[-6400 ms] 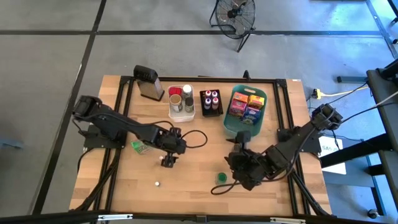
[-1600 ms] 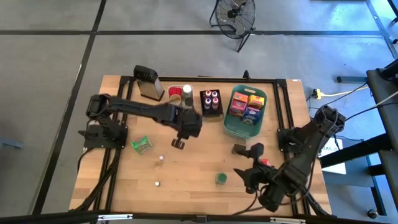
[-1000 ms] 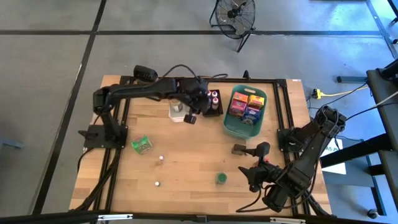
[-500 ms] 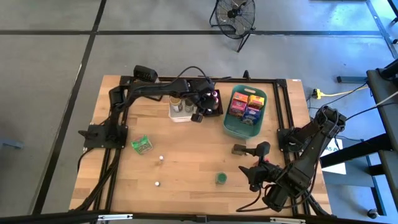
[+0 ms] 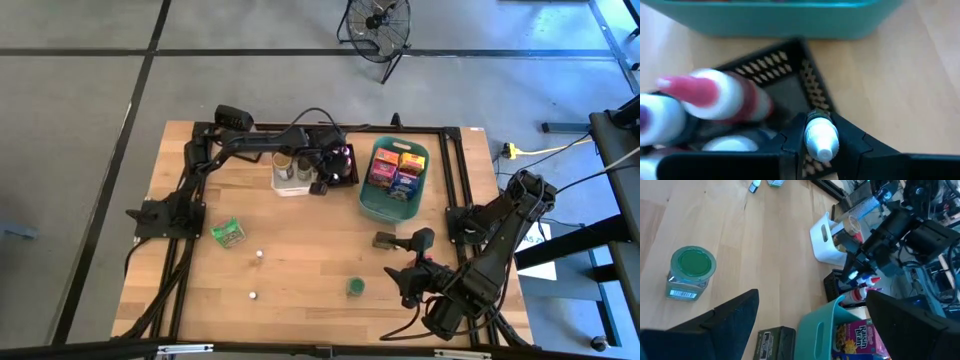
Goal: Pick & Place Kitchen Items
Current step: Put the small green food coloring bottle into the black bin, then put the black spice can into the white bin
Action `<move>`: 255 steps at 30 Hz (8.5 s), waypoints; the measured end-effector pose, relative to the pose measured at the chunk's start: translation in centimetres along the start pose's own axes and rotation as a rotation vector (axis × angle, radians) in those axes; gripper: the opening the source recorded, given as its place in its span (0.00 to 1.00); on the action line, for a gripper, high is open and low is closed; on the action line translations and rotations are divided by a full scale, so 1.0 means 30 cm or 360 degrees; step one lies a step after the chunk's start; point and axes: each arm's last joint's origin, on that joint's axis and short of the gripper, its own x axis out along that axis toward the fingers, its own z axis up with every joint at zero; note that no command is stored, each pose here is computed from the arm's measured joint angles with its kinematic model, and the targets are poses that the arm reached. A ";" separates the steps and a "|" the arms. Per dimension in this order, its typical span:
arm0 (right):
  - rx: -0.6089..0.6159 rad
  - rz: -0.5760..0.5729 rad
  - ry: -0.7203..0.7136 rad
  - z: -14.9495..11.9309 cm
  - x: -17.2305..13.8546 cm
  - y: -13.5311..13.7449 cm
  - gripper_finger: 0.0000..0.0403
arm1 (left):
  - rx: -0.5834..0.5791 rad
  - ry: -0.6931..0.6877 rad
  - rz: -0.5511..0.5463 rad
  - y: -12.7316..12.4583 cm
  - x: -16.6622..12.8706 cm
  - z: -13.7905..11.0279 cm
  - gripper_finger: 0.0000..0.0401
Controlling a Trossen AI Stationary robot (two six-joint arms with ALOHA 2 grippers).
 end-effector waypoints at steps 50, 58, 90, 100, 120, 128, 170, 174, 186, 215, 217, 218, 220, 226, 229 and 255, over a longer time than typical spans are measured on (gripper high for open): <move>0.0016 0.0030 0.0061 -0.026 0.015 0.015 0.92 | -0.0229 0.0178 0.0017 0.028 0.067 -0.066 0.28; 0.0016 0.0031 0.0061 -0.026 0.015 0.015 0.92 | -0.0230 0.0178 0.0018 0.029 0.067 -0.066 0.33; 0.0031 0.0169 0.0172 -0.029 0.020 0.023 0.92 | -0.0240 0.0110 0.0167 -0.058 -0.117 0.038 0.36; 0.0151 0.0423 0.0595 -0.023 0.115 -0.024 0.92 | -0.0447 0.0280 0.0071 -0.194 -0.262 0.055 0.36; 0.0202 0.0748 0.0818 -0.034 0.238 -0.175 0.92 | -0.0371 0.0280 0.0340 -0.443 -0.446 0.042 0.36; 0.0287 0.0825 0.0743 -0.093 0.275 -0.138 0.92 | -0.0365 -0.0171 0.0413 -0.528 -0.440 -0.107 0.35; 0.0687 0.0670 0.0848 -0.338 0.428 -0.125 0.92 | -0.0252 -0.0630 0.0341 -0.635 -0.389 -0.142 0.36; 0.0669 0.0660 0.0857 -0.347 0.433 -0.127 0.92 | -0.0248 -0.0636 0.0340 -0.636 -0.390 -0.141 0.36; 0.0644 0.0679 0.0853 -0.348 0.436 -0.125 0.92 | -0.0246 -0.0659 0.0343 -0.635 -0.391 -0.136 0.36; 0.0555 0.0728 0.0849 -0.353 0.439 -0.120 0.47 | -0.0239 -0.0656 0.0344 -0.636 -0.391 -0.137 0.36; 0.0554 0.0726 0.0848 -0.353 0.439 -0.120 0.44 | -0.0229 -0.0655 0.0347 -0.635 -0.391 -0.137 0.36; 0.0551 0.0723 0.0846 -0.353 0.439 -0.120 0.42 | -0.0229 -0.0655 0.0347 -0.635 -0.391 -0.137 0.36; 0.0543 0.0721 0.0841 -0.352 0.439 -0.120 0.40 | -0.0229 -0.0655 0.0347 -0.636 -0.391 -0.137 0.36; 0.0543 0.0703 0.0814 -0.349 0.440 -0.121 0.37 | -0.0229 -0.0655 0.0347 -0.635 -0.391 -0.137 0.36; 0.0526 0.0706 0.0791 -0.346 0.441 -0.120 0.37 | -0.0231 -0.0654 0.0346 -0.636 -0.391 -0.137 0.36; 0.0327 0.0647 0.0375 -0.211 0.437 -0.166 0.36 | 0.0053 -0.1112 0.0365 -0.617 -0.047 -0.030 0.36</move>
